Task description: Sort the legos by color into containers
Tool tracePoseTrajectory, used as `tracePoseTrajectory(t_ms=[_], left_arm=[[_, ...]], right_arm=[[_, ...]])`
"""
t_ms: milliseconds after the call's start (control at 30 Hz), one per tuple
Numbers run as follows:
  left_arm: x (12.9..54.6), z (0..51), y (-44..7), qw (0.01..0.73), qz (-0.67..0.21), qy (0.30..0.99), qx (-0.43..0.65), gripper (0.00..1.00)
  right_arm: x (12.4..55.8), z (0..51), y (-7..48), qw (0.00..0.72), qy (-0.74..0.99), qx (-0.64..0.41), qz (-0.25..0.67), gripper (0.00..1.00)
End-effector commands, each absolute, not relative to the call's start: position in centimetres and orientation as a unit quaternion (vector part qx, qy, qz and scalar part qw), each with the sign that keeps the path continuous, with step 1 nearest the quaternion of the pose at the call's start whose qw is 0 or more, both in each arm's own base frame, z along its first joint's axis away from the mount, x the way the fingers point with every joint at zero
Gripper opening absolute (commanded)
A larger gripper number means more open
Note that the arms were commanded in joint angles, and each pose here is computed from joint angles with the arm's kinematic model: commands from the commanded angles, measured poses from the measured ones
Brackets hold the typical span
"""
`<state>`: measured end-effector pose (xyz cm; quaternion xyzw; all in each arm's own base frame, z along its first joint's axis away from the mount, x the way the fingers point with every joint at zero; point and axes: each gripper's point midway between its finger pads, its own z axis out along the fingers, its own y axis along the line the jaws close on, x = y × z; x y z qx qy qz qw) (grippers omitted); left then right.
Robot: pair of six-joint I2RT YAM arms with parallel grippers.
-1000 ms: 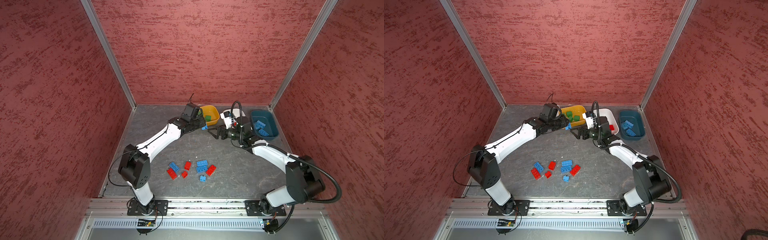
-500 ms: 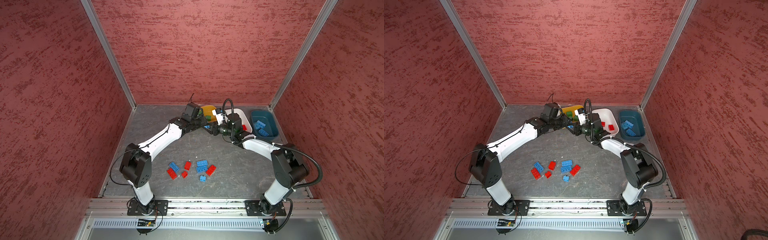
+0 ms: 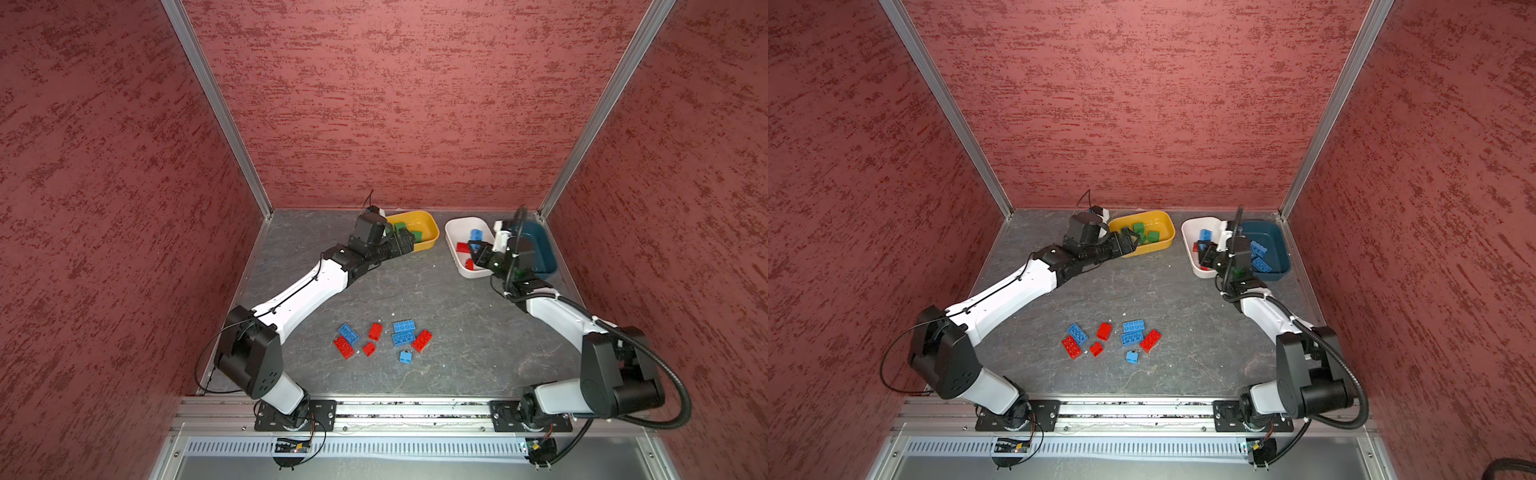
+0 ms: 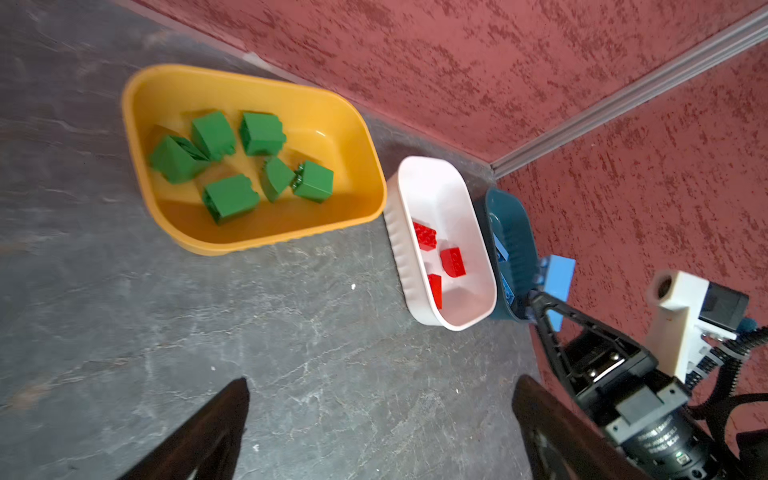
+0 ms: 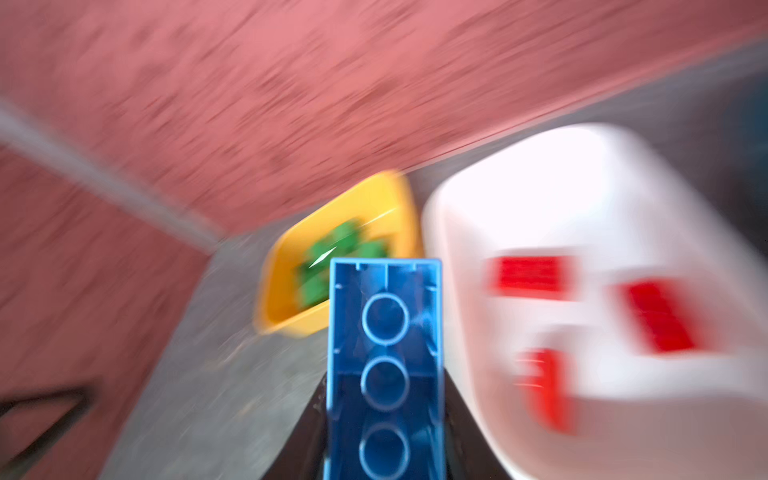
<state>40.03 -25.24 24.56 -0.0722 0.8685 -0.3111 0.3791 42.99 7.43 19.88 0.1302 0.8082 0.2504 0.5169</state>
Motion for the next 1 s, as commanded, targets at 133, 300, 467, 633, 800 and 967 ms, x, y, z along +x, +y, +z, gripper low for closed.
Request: tracePoseTrajectory(t_ms=[133, 300, 467, 633, 800, 967], left_arm=[[39.8, 22.9, -20.6, 0.393, -0.29, 0.863, -0.127, 1.0], [39.6, 21.8, -18.2, 0.39, -0.271, 0.864, -0.17, 0.99], [39.2, 20.9, -16.5, 0.382, -0.258, 0.866, -0.195, 1.0], [38.9, 20.5, -15.8, 0.384, -0.249, 0.865, -0.205, 1.0], [38.7, 20.4, -15.9, 0.385, -0.244, 0.868, -0.199, 0.99], [38.7, 20.1, -16.0, 0.381, -0.242, 0.871, -0.196, 0.99]], right_arm=[[42.9, 18.8, -2.9, 0.522, 0.826, 0.206, 0.057, 0.22], [44.3, 17.5, -6.9, 0.508, 0.83, 0.231, 0.011, 0.23], [46.4, 15.5, -10.1, 0.477, 0.846, 0.24, -0.02, 0.25], [49.3, 13.4, -13.1, 0.442, 0.864, 0.235, -0.052, 0.28], [51.6, 11.4, -16.2, 0.391, 0.884, 0.224, -0.125, 0.48], [52.0, 11.0, -16.4, 0.364, 0.898, 0.207, -0.133, 0.66]])
